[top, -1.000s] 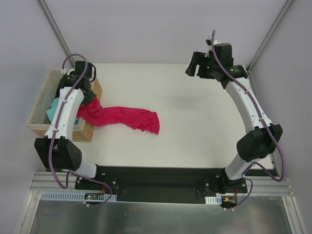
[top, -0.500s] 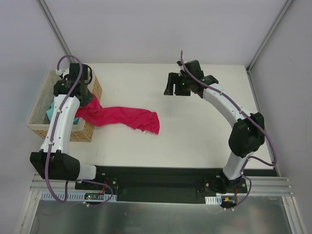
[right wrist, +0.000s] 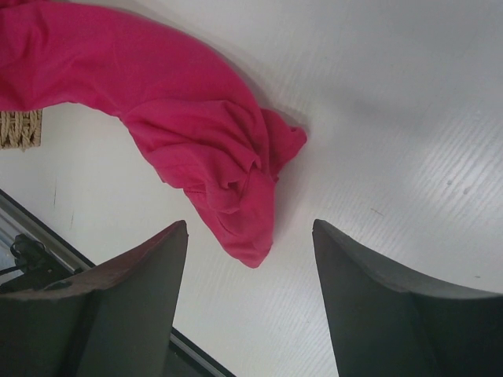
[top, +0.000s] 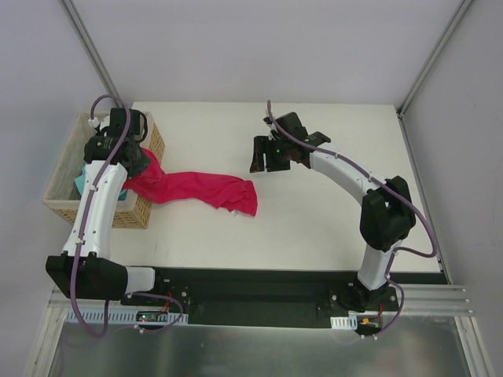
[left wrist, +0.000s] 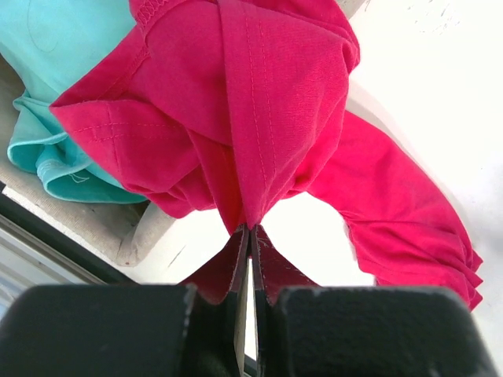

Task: Fold and stack the t-shirts
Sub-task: Flatten out the tshirt

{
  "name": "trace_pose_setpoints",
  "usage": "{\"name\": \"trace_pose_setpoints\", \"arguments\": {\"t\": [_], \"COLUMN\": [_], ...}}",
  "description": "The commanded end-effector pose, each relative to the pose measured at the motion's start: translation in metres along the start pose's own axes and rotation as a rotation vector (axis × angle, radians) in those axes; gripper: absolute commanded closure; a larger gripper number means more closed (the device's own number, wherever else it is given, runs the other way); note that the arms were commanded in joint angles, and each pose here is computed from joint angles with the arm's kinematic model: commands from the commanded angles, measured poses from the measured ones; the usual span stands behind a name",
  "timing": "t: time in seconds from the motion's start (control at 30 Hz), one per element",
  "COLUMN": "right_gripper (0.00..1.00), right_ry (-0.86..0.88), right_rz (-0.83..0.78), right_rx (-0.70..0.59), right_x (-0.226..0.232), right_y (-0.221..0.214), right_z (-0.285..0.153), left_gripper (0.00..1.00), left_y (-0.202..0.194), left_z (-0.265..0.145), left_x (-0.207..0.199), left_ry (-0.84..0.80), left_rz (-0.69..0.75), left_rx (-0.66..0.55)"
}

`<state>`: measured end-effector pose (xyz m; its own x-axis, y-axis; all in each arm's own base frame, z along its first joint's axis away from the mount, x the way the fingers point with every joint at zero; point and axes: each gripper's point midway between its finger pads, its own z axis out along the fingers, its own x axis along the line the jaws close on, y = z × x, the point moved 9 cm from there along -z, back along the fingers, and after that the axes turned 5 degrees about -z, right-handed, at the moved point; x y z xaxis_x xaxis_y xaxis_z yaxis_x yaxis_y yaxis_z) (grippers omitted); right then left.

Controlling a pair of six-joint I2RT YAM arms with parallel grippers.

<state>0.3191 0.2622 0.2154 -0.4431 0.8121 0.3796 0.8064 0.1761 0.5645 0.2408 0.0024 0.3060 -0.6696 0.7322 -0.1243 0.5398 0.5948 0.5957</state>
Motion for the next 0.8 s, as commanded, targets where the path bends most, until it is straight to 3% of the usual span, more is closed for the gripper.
{"name": "trace_pose_setpoints", "arguments": {"t": [0.0, 0.43, 0.63, 0.67, 0.77], "right_gripper": [0.32, 0.32, 0.46, 0.53, 0.55], "right_ry": [0.048, 0.081, 0.094, 0.097, 0.104], "right_rz": [-0.013, -0.021, -0.028, -0.028, -0.031], "right_rx": [-0.003, 0.041, 0.068, 0.071, 0.088], "right_x": [0.016, 0.024, 0.029, 0.030, 0.033], "right_y": [0.003, -0.007, -0.010, -0.008, -0.008], "right_z": [0.006, 0.019, 0.029, 0.032, 0.038], "left_gripper": [1.00, 1.00, 1.00, 1.00, 1.00], "left_y": [-0.001, -0.002, 0.000, 0.001, 0.001], "left_z": [-0.008, -0.009, -0.009, -0.009, -0.009], "left_x": [0.006, 0.005, 0.003, 0.002, 0.002], "left_ry": [-0.020, -0.035, -0.047, -0.050, -0.051], "left_rz": [-0.033, -0.039, -0.042, -0.044, -0.044], "left_rx": [-0.010, -0.007, -0.010, -0.013, -0.012]}}
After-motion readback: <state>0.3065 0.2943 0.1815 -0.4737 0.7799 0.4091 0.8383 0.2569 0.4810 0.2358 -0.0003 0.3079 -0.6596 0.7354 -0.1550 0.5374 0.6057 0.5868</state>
